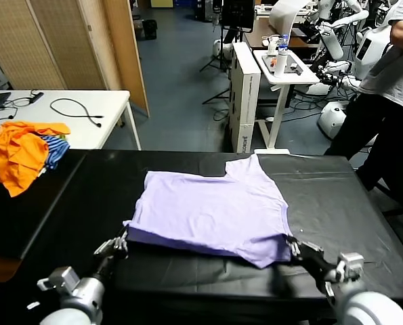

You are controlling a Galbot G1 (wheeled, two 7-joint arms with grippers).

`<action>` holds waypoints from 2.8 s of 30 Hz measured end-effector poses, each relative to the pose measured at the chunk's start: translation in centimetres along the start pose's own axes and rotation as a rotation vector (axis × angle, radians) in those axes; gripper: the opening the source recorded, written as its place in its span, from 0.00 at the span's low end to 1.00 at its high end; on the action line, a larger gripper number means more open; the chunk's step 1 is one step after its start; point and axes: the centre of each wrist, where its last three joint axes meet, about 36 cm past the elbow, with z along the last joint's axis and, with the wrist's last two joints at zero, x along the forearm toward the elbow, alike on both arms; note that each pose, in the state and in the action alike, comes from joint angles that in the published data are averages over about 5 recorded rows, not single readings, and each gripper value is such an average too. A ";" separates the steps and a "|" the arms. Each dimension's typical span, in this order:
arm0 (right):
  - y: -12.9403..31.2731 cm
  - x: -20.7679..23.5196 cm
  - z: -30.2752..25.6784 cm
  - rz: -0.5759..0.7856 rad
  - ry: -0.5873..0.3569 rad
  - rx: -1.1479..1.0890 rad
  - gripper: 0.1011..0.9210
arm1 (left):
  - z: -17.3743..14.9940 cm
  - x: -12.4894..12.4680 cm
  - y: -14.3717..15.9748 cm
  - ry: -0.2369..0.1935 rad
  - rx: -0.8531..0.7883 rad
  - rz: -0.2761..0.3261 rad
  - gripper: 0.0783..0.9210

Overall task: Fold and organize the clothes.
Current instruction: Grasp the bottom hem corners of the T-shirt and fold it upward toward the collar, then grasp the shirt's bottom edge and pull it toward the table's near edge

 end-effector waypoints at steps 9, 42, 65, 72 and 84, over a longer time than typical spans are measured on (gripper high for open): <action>0.4 -4.9 -0.4 -0.013 0.014 0.028 0.05 | 0.1 -2.8 1.2 0.011 -0.052 -0.013 0.08; -1.6 -2.9 -0.6 0.021 0.092 0.039 0.67 | 0.1 -6.4 2.1 0.063 -0.093 -0.011 0.49; -2.9 2.7 4.0 0.047 0.144 0.067 0.76 | 2.4 -3.2 1.8 0.106 -0.117 -0.044 0.80; -2.6 2.5 4.4 0.029 0.155 0.068 0.25 | 2.7 -3.3 1.9 0.113 -0.116 -0.047 0.61; -1.8 4.1 4.6 0.042 0.180 0.070 0.05 | 2.7 -2.6 1.5 0.115 -0.124 -0.042 0.08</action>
